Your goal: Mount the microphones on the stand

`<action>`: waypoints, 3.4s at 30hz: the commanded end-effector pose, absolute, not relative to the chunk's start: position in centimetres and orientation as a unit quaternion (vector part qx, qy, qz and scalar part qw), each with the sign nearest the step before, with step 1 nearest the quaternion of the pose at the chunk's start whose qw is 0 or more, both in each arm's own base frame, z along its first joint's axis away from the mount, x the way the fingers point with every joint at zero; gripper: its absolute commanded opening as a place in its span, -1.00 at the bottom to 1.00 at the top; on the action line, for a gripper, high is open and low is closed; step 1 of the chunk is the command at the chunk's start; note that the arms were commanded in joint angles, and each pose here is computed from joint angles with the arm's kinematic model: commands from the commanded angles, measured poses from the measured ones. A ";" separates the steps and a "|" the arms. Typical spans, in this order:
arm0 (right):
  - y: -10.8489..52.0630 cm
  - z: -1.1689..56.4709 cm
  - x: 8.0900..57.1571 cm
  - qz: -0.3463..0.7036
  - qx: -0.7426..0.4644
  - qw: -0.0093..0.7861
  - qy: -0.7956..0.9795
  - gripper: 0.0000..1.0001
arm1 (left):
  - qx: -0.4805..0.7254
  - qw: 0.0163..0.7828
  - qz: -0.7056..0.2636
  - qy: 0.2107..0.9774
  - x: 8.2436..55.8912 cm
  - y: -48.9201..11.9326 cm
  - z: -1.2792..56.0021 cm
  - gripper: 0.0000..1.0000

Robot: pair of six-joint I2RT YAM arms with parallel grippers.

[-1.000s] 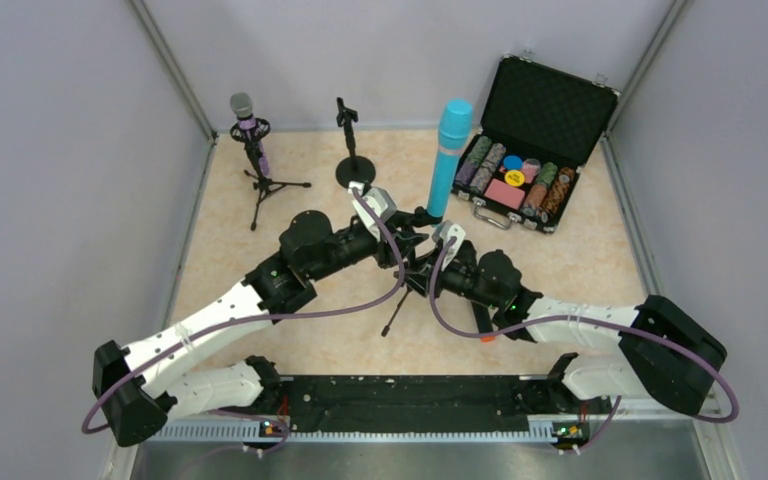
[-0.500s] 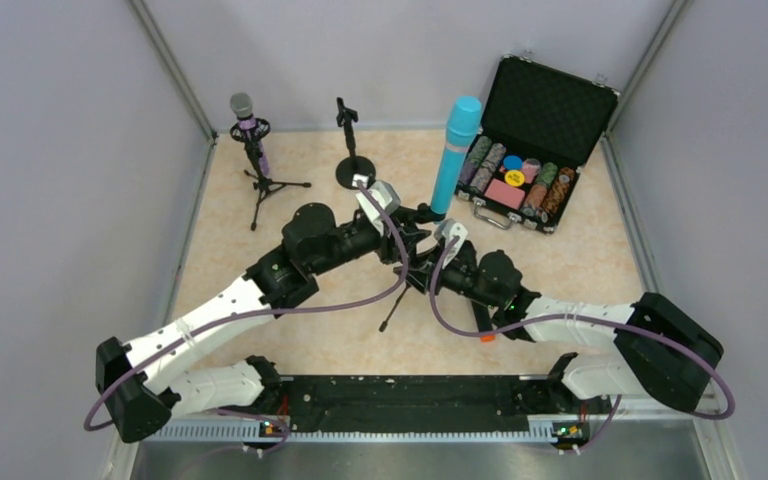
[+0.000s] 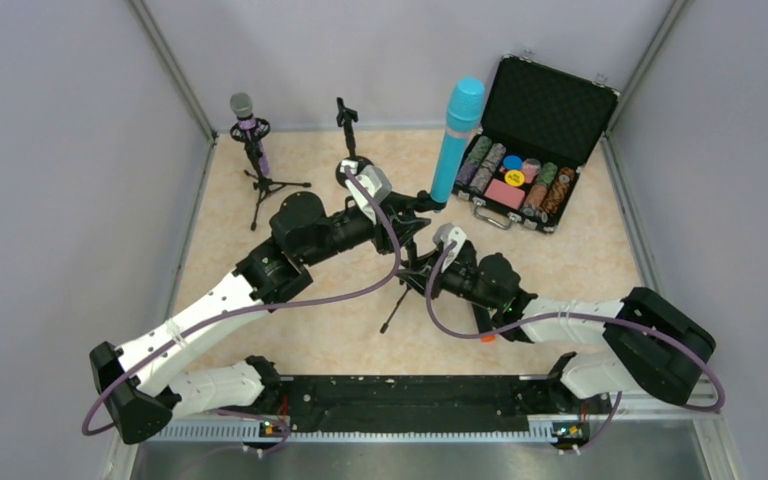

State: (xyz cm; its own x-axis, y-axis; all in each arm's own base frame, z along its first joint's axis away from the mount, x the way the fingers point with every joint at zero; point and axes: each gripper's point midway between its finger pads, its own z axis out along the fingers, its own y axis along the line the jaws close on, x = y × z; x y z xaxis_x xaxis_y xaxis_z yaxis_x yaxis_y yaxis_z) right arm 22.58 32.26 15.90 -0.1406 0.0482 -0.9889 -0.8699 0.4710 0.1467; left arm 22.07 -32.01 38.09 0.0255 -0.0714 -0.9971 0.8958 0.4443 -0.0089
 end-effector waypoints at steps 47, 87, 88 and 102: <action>28.6 18.3 23.2 0.359 -0.254 0.550 0.710 0.94 | 0.341 0.733 -0.394 0.438 21.1 -30.9 44.7 -1.00; 26.8 26.0 24.2 0.404 -0.171 0.565 0.699 0.98 | 0.276 0.775 -0.265 0.503 35.8 -27.9 42.2 -1.00; 26.6 26.3 24.6 0.404 -0.165 0.565 0.701 0.98 | 0.279 0.775 -0.260 0.504 36.3 -28.0 42.0 -1.00; 23.0 27.3 26.1 0.405 -0.113 0.573 0.703 0.97 | 0.369 0.756 -0.274 0.466 41.2 -30.8 41.4 -1.00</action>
